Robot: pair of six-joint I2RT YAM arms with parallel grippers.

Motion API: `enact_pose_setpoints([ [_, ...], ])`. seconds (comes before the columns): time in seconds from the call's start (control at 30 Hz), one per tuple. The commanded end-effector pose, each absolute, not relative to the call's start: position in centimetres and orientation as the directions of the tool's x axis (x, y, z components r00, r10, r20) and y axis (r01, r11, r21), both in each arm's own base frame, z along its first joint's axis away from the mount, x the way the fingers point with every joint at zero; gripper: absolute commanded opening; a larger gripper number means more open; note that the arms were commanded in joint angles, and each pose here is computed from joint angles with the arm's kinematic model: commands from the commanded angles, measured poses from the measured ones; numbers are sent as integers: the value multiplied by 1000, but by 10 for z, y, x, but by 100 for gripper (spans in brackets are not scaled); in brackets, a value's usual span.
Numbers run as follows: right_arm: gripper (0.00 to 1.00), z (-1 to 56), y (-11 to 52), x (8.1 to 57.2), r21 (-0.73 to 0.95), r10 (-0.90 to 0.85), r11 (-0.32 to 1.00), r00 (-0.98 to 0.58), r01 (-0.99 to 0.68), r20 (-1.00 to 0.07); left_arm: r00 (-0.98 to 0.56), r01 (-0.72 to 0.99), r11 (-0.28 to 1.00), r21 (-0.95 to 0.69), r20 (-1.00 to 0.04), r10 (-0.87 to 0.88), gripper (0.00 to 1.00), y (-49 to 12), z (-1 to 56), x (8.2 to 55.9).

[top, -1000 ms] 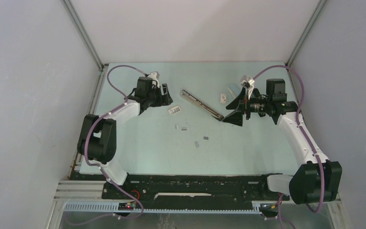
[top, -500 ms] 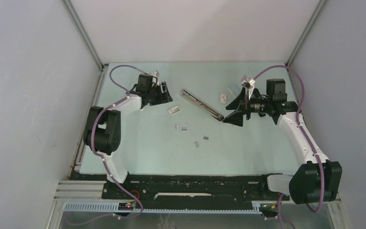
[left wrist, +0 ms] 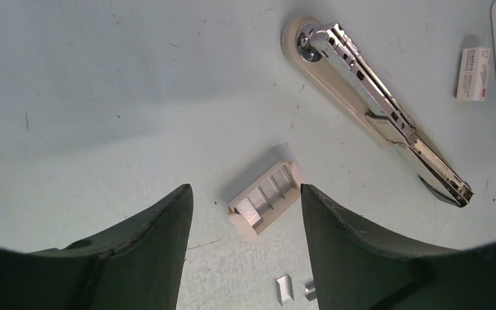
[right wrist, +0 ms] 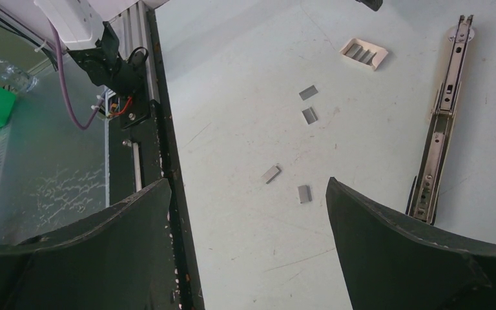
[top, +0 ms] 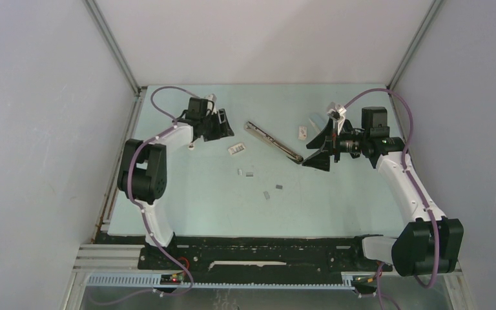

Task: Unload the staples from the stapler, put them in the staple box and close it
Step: Move the staple box to the center of the board.

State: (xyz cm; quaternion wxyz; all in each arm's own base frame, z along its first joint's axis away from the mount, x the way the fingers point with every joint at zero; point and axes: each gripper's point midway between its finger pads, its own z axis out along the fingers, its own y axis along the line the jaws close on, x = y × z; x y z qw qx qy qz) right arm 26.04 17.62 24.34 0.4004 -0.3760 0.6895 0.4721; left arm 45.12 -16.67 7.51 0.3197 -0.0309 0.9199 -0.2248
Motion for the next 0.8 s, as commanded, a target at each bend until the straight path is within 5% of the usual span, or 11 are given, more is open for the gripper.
enact_pose_setpoints([
  [0.0, 100, 253, 176, 255, 317, -131, 250, -356, -915, -925, -777, 125, 884, -450, -599, -195, 67, -169, 93, 466],
  [0.77, 100, 254, 175, 255, 320, -127, 248, -358, -914, -925, -794, 125, 886, -446, -581, -181, 66, -167, 84, 471],
])
